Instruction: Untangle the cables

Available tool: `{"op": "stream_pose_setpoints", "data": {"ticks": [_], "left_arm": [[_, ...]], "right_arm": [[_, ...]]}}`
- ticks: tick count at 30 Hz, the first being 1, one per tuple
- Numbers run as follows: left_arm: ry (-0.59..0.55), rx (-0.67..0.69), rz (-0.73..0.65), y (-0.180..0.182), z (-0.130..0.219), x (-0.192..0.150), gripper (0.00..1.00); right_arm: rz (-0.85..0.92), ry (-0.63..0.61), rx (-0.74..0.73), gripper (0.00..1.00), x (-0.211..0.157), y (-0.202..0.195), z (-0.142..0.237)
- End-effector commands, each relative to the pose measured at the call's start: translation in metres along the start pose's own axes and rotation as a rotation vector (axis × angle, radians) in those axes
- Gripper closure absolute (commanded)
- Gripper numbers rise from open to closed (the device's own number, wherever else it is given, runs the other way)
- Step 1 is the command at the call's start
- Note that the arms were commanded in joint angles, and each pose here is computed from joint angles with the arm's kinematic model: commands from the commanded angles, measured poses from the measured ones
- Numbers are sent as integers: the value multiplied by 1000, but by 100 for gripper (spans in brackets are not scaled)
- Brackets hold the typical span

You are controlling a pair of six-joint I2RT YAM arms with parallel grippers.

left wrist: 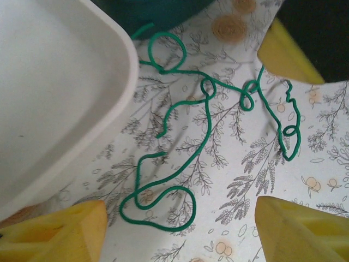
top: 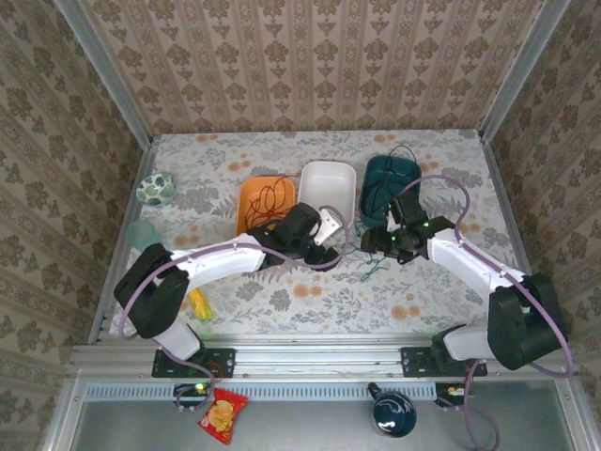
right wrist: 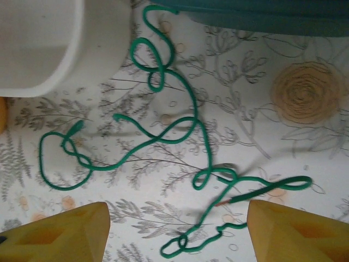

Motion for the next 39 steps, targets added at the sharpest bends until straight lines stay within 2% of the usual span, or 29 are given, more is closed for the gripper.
{"op": "stream_pose_setpoints", "data": {"ticks": [1,9,15,16,18,22,23,28,32,39], "left_arm": [[-77,-33,-67,-8,-8,25,28],[-68,-159,-168,-39,-47,37,30],[-66,-156,-179,-43,-60,44,30],[-69,-153,-173,-42,-60,43,30],[-69,-152,-165,-41,-60,41,30],[-65,-146,-128,-36,-58,33,30],[-64,-148,-118,-35,-57,31,30],[-109,-169,-66,-27,-45,30,30],[-216,-254,-13,-20,-25,39,30],[-272,-343,-66,-22,3,57,31]], "right_arm": [[-9,-40,-88,31,2,-9,11],[-17,-51,-278,30,5,-34,1],[-53,-40,-243,33,12,-35,-32],[-52,-42,-236,36,15,-34,-36],[-50,-39,-226,50,18,-32,-42],[-42,-37,-226,92,18,-32,-39],[-42,-41,-223,99,18,-33,-36],[-28,-53,-175,100,11,-31,-13],[-13,-85,-100,100,7,-25,11],[-24,-59,44,100,13,-2,24]]}}
Point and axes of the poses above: each hand's point on the last joint's axis, 136 mm out from that joint toward the fingers, its own z axis back along the fingers, its own y axis along the line the jaws close on, x = y × z, the point moved 6 cm from there along z, back along the fingers, and after that the axes turned 8 degrees about -z, right-handed, at the moved point
